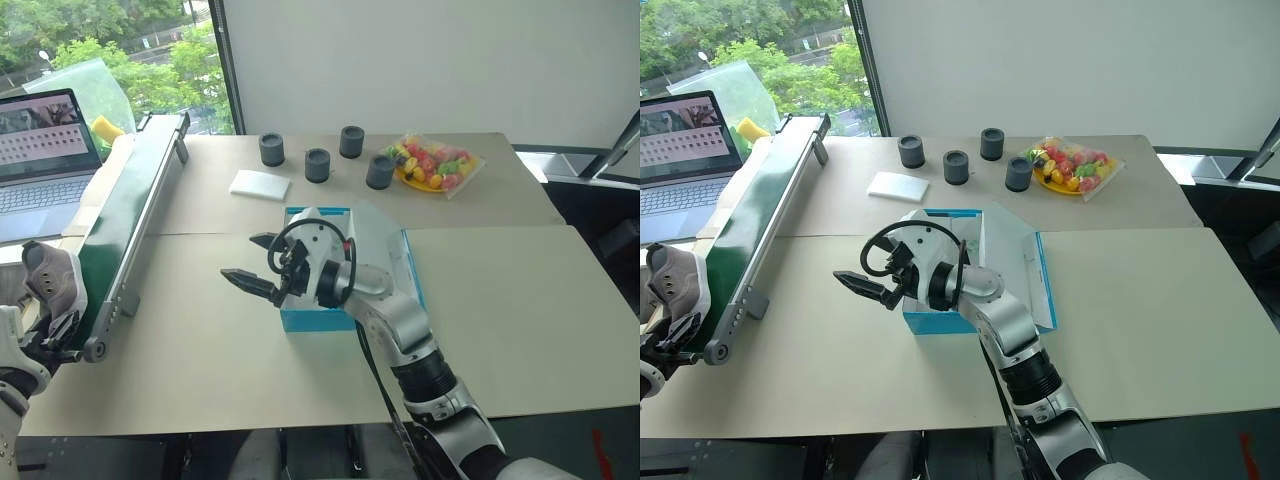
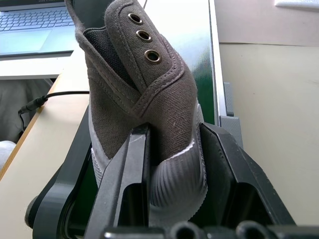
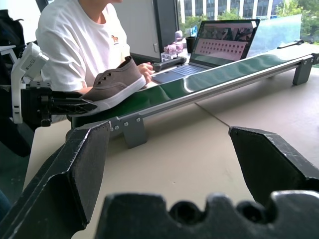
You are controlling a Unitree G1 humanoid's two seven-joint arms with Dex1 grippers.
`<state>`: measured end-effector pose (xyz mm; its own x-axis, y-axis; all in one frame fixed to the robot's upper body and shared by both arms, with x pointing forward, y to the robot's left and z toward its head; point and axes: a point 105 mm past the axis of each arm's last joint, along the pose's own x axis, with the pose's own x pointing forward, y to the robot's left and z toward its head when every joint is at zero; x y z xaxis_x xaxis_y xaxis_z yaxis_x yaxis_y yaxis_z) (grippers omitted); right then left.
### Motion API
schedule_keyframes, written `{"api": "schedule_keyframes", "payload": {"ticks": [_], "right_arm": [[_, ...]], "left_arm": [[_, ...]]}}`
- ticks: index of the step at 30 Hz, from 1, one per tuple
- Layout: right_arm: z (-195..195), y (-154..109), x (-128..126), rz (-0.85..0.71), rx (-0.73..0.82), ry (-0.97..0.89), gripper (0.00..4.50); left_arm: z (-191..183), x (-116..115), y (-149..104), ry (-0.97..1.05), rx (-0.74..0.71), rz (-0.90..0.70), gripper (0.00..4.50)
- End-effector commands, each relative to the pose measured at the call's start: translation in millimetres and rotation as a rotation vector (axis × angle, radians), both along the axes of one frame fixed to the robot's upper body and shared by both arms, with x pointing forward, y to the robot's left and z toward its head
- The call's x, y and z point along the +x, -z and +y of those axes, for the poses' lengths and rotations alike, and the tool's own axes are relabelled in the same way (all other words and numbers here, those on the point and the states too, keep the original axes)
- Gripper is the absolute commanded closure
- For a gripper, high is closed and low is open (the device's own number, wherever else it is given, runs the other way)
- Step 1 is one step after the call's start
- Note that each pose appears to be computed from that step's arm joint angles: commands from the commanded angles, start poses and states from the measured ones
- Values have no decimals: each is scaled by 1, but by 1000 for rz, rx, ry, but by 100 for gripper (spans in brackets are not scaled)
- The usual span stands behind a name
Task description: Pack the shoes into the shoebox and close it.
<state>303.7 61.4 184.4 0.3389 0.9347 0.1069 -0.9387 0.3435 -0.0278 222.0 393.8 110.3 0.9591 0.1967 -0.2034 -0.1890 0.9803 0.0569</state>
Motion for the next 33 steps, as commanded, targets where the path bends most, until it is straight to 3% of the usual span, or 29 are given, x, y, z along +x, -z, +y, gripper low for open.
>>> {"api": "schedule_keyframes", "payload": {"ticks": [1,7,11,21,27,33], "right_arm": [[3,-20,-5,-50,45,-25,0],[3,-19,-6,-49,45,-25,0],[3,-19,-6,-49,40,-23,0],[3,-17,-4,-45,33,-15,0],[3,-14,0,-36,25,-1,0],[2,-14,6,12,43,22,0]], "left_arm": [[6,-3,-5,-34,39,0,303],[4,-4,-5,-27,37,-4,411],[4,-3,-5,-31,36,-2,446],[1,0,-7,-51,91,-3,450],[-15,10,-56,-120,238,-204,450],[-59,20,-71,-46,313,-268,450]]}}
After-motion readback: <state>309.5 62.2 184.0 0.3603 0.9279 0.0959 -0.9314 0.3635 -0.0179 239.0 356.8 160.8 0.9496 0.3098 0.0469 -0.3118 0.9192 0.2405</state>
